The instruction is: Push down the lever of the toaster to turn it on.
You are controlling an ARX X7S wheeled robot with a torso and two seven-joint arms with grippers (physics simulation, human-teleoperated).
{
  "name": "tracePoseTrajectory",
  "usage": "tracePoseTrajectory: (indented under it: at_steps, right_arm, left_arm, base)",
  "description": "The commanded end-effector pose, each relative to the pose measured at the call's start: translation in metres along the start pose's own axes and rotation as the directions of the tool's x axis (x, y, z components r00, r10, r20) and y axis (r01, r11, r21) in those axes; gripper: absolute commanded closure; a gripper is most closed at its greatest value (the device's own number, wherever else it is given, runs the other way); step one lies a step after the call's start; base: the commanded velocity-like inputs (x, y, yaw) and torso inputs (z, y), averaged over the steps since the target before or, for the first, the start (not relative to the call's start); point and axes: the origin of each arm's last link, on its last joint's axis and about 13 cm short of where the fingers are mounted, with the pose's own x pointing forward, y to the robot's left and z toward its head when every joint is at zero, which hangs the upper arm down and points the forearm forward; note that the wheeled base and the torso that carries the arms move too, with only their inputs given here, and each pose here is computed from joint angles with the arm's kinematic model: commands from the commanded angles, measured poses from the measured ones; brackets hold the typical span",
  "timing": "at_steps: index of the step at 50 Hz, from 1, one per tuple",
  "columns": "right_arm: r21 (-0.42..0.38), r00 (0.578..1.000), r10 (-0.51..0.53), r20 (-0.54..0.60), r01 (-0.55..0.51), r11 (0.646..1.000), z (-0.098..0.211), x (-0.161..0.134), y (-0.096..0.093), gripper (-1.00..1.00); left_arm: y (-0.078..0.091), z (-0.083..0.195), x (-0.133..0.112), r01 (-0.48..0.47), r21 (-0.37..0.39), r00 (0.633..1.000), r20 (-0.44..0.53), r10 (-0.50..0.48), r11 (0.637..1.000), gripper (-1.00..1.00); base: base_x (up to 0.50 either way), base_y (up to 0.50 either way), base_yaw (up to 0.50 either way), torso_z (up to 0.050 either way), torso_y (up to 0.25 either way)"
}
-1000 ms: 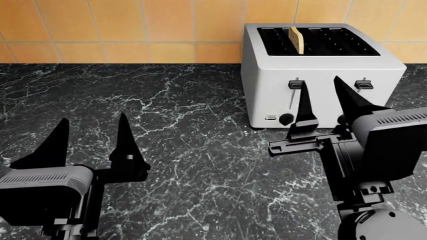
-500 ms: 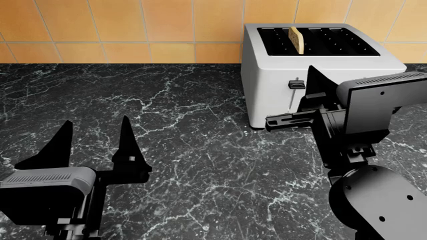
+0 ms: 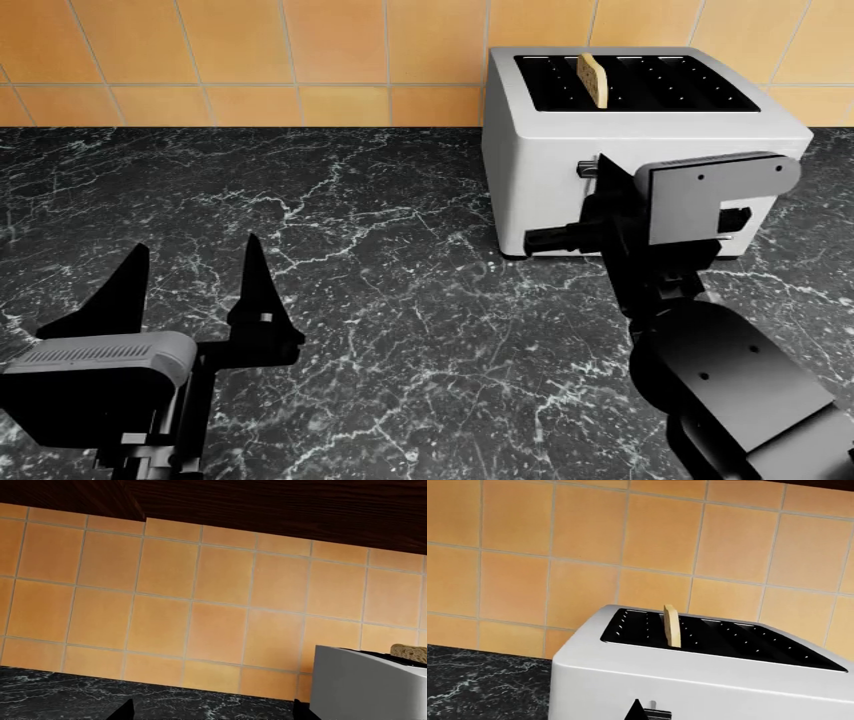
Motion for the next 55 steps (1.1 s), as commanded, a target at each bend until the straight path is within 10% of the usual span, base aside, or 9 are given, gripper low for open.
tracePoseTrajectory:
  at_steps: [1, 55]
  right_arm:
    - [-0.018, 0.998, -0.039, -0.044, 0.038, 0.999, -0.016, 0.007, -0.005, 1.00]
    - [0.042, 0.986, -0.018, -0.168, 0.025, 0.999, -0.060, 0.029, 0.001, 1.00]
  left_arm:
    - [0.000, -0.002, 0.000, -0.002, 0.002, 1.000, -0.005, 0.002, 1.000, -1.00]
    - [0.001, -0.008, -0.002, 0.002, 0.011, 1.000, -0.022, -0.002, 1.000, -1.00]
  base:
    - [0.00, 0.00, 0.00, 0.000, 0.000]
    - [0.00, 0.00, 0.00, 0.000, 0.000]
